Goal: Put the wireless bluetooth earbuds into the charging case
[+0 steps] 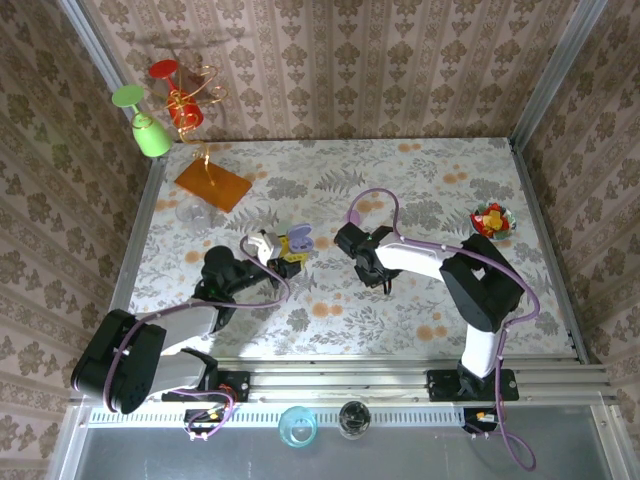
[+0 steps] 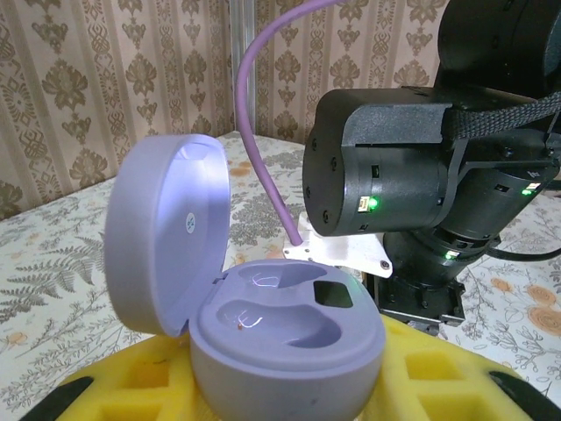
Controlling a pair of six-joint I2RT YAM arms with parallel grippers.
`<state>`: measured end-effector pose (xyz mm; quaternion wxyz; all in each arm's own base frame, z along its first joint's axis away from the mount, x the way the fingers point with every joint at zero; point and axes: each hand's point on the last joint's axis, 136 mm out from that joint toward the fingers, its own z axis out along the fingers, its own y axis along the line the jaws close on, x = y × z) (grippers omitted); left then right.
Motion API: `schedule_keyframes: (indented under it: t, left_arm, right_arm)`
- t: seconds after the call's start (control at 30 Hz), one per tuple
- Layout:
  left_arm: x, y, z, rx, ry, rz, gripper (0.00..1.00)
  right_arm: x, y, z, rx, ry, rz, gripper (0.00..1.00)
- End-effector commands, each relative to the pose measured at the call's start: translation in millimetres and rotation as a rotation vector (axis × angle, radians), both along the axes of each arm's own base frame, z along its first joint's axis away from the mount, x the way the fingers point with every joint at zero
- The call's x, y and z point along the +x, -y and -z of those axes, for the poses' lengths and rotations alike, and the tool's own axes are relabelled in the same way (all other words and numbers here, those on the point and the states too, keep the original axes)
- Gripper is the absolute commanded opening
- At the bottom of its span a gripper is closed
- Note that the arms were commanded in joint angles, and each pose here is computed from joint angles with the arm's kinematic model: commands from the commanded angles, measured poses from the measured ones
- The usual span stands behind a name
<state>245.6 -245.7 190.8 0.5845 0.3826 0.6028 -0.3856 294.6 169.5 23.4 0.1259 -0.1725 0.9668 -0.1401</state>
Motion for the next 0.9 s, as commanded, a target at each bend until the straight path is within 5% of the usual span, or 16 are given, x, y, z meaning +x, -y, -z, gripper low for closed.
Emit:
schedule_keyframes:
  t: [0.0,0.53,0.67,0.87]
  left_arm:
    - [-1.2,-2.4,1.2,0.008,0.02,-0.006,0.31]
    - [-2.3,-1.1,2.9,0.015,0.02,0.006,0.31]
    - [-3.7,0.5,6.0,0.028,0.03,0.024,0.31]
    - [-7.4,6.6,5.0,0.017,0.057,0.078,0.31]
  right_arm:
    - [4.1,1.1,0.0,-0.039,0.0,-0.014,0.31]
    - [4.1,4.0,-7.9,-0.062,0.008,-0.025,0.2]
    - [2.4,-5.2,-30.7,0.048,0.046,-0.02,0.2]
    - [-6.6,-37.8,-84.3,0.402,0.096,-0.071,0.18]
